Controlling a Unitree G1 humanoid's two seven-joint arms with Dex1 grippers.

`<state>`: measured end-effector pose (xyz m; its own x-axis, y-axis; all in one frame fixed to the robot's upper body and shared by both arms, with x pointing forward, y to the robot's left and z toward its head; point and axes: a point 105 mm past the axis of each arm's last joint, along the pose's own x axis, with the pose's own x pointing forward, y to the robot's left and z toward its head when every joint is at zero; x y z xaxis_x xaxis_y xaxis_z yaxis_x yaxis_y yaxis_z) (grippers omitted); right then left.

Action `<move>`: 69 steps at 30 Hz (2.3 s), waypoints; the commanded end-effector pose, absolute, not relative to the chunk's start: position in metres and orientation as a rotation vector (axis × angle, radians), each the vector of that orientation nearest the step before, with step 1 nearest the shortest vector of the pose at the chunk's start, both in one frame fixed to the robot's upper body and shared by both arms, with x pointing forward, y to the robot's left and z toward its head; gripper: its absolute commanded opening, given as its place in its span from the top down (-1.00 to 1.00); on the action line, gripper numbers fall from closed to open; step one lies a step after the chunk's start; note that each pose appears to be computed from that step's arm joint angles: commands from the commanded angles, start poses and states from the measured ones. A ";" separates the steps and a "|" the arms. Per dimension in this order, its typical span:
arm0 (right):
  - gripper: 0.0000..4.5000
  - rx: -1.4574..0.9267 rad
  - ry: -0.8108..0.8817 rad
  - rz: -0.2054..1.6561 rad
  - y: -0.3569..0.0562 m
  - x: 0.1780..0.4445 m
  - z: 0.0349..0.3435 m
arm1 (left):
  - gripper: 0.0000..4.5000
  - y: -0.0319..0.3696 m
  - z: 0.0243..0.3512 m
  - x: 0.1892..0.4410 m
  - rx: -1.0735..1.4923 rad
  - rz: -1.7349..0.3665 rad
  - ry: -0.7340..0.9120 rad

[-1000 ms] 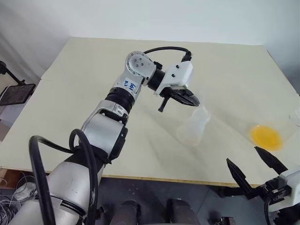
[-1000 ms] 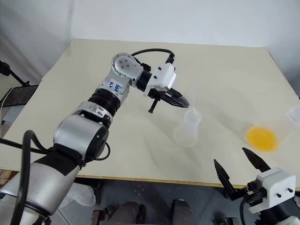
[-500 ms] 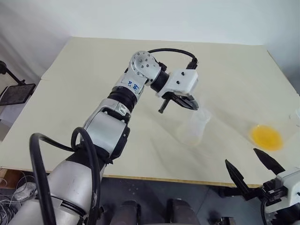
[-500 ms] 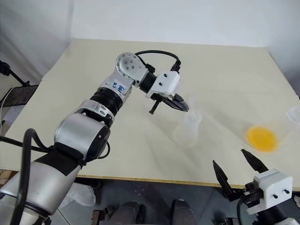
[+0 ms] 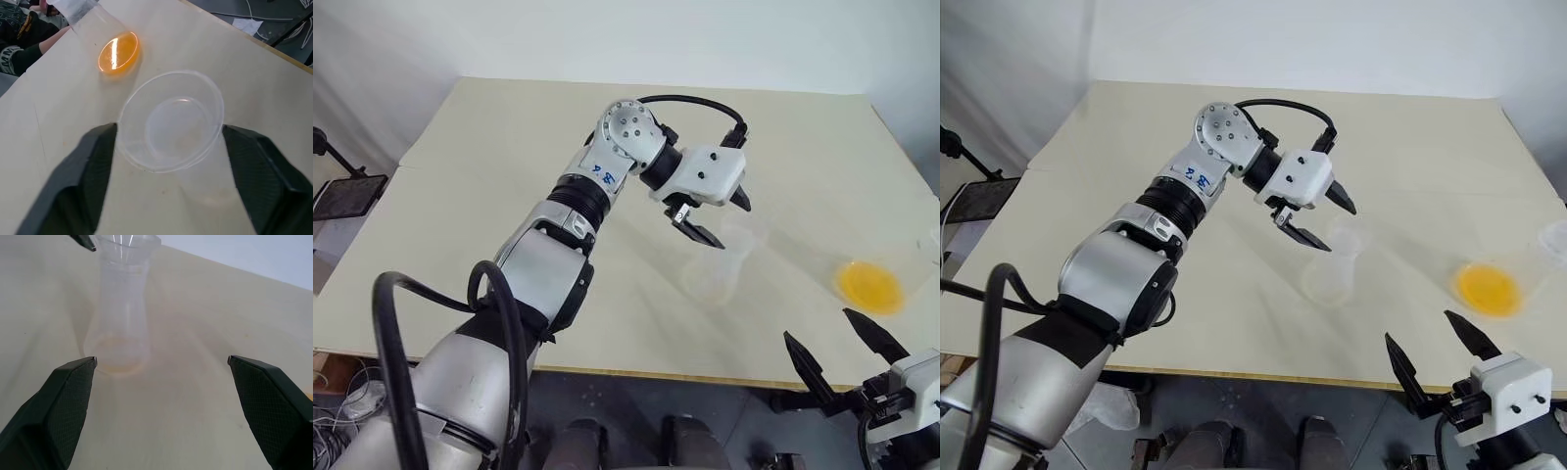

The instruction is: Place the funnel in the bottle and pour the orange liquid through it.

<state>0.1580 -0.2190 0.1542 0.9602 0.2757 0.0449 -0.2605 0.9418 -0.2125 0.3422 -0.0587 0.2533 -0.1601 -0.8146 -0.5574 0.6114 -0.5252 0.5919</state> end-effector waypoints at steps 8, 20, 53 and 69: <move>-1.00 -0.244 -0.116 0.263 -0.222 0.153 0.168 | -0.98 -0.039 0.305 0.343 0.831 -1.825 -0.346; -1.00 -0.238 -0.141 0.056 -0.241 0.134 0.180 | -0.98 0.037 0.287 0.370 0.344 -1.692 -0.317; -1.00 -0.292 -0.023 -0.641 -0.315 0.042 0.172 | -0.98 0.031 0.155 0.327 0.161 -1.600 -0.232; -1.00 -0.292 -0.059 -0.641 -0.365 0.097 0.185 | -0.98 0.026 0.155 0.311 0.118 -1.543 -0.247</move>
<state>0.0968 -0.3621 0.1735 0.8122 -0.5726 0.1113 0.5813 0.7784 -0.2371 0.3156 0.0279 0.1443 0.0197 -0.9988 0.0451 0.9798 0.0283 0.1980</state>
